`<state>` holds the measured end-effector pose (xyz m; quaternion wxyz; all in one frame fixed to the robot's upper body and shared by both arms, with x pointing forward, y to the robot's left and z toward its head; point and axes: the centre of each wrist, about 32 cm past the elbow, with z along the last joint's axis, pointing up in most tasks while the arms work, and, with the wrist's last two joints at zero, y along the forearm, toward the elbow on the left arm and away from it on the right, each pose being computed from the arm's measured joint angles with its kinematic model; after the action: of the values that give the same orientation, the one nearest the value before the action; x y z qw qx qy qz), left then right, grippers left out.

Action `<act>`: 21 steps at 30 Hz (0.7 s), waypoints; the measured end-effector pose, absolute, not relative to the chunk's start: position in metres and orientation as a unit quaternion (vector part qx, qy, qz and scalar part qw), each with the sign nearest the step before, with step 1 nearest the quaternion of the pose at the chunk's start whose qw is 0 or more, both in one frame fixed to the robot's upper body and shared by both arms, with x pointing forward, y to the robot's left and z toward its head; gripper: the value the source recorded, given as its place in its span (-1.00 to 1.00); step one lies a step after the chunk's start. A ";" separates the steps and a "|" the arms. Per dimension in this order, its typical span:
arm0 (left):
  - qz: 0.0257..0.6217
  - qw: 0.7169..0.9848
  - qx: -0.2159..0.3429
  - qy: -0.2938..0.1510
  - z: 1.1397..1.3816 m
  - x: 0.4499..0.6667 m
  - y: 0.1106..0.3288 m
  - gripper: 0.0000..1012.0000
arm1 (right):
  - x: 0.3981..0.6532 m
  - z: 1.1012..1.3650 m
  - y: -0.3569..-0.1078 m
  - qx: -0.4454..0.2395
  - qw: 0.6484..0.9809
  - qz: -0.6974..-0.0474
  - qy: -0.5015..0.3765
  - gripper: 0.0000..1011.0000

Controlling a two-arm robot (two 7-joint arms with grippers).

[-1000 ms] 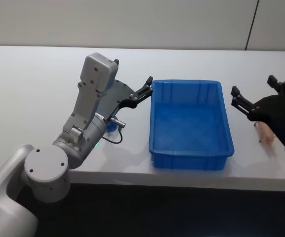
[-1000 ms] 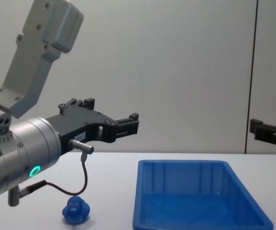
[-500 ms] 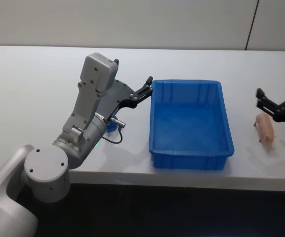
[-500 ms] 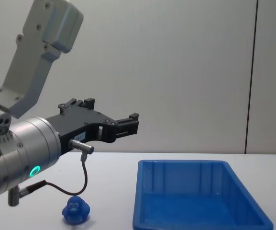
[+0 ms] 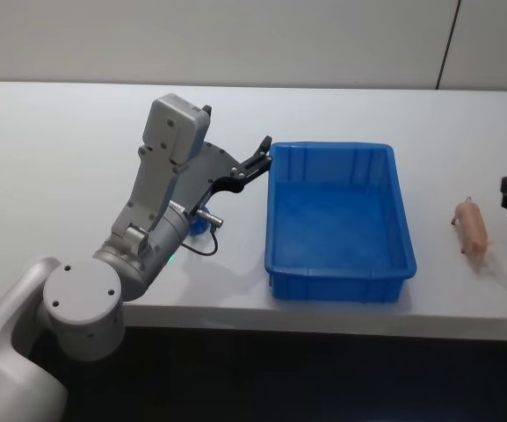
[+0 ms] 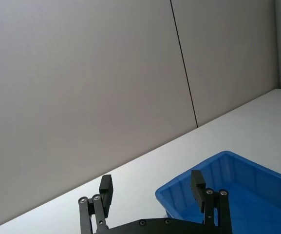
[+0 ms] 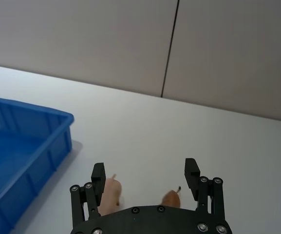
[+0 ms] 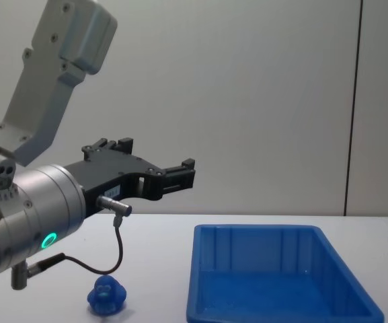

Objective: Pick up the two dolls from the table and place them into the box.

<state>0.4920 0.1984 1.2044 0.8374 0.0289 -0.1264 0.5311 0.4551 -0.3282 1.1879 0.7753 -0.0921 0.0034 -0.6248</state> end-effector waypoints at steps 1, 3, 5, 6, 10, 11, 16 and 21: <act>0.531 0.837 0.029 -0.126 1.204 0.492 0.198 0.98 | 0.456 1.188 -0.330 -0.095 0.774 -0.626 0.005 0.98; 0.531 0.837 0.029 -0.126 1.204 0.492 0.198 0.98 | 0.457 1.187 -0.333 -0.100 0.771 -0.629 0.010 0.98; 0.531 0.837 0.029 -0.126 1.204 0.492 0.198 0.98 | 0.459 1.186 -0.338 -0.107 0.768 -0.631 0.016 0.98; 0.531 0.837 0.029 -0.126 1.204 0.492 0.198 0.98 | 0.460 1.185 -0.339 -0.110 0.767 -0.632 0.019 0.98; 0.531 0.837 0.029 -0.126 1.204 0.492 0.198 0.98 | 0.463 1.183 -0.346 -0.123 0.761 -0.636 0.033 0.98; 0.531 0.837 0.029 -0.126 1.204 0.492 0.198 0.98 | 0.463 1.182 -0.347 -0.125 0.760 -0.637 0.035 0.98; 0.531 0.837 0.029 -0.126 1.204 0.492 0.198 0.98 | 0.466 1.179 -0.352 -0.138 0.756 -0.637 0.054 0.98; 0.531 0.837 0.029 -0.126 1.204 0.492 0.198 0.98 | 0.467 1.176 -0.355 -0.145 0.755 -0.636 0.071 0.98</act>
<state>0.4920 0.1984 1.2044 0.8374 0.0289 -0.1265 0.5310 0.4666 -0.3551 1.1760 0.7546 -0.1452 0.0706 -0.6360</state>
